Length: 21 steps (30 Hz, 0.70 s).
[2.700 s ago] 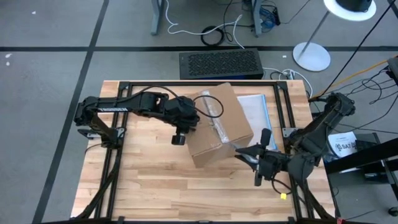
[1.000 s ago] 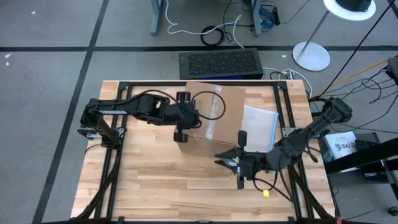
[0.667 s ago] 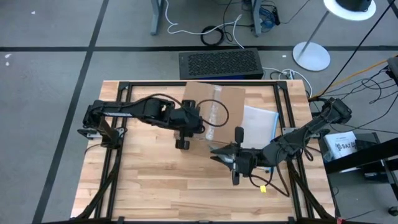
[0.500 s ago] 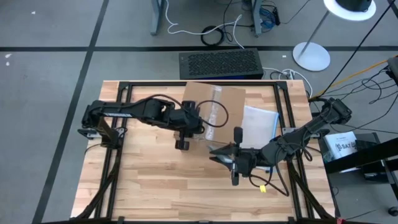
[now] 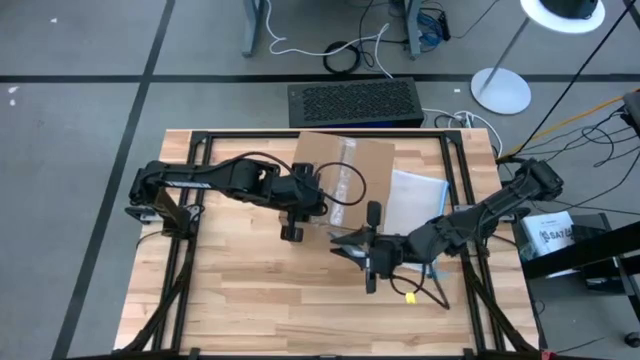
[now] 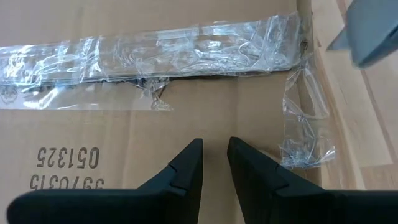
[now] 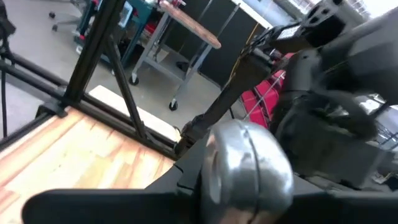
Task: Unpack boxes
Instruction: Open the cardboard box using the gray cutter
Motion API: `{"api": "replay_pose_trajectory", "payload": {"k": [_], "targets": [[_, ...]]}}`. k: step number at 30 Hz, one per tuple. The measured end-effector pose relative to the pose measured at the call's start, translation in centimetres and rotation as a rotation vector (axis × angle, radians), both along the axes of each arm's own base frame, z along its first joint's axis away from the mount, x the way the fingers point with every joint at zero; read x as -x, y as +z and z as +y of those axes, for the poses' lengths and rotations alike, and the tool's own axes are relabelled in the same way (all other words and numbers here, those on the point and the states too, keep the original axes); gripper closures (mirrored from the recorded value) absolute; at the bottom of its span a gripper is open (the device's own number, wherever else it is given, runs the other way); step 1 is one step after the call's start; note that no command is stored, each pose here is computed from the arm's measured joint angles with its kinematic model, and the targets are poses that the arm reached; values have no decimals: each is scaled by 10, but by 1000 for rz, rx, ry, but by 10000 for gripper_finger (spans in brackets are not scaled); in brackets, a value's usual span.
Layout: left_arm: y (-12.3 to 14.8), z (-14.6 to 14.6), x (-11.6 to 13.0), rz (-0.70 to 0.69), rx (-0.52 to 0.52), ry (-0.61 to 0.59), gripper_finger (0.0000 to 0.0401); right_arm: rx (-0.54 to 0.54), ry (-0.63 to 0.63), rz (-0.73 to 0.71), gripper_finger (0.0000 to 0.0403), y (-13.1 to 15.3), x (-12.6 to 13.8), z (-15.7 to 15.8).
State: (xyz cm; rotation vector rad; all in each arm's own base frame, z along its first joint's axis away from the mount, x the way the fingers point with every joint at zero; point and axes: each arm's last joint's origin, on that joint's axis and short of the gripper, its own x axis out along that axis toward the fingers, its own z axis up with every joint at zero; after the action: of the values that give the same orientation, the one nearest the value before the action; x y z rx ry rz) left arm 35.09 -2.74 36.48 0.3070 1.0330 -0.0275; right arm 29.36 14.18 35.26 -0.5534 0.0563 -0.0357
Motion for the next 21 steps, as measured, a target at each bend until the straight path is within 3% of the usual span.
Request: {"api": "replay_pose_trajectory", "payload": {"k": [21], "targets": [[-1,0,0,4,14,-9,312,63,-44,10,338,-5,-5,-1]]}}
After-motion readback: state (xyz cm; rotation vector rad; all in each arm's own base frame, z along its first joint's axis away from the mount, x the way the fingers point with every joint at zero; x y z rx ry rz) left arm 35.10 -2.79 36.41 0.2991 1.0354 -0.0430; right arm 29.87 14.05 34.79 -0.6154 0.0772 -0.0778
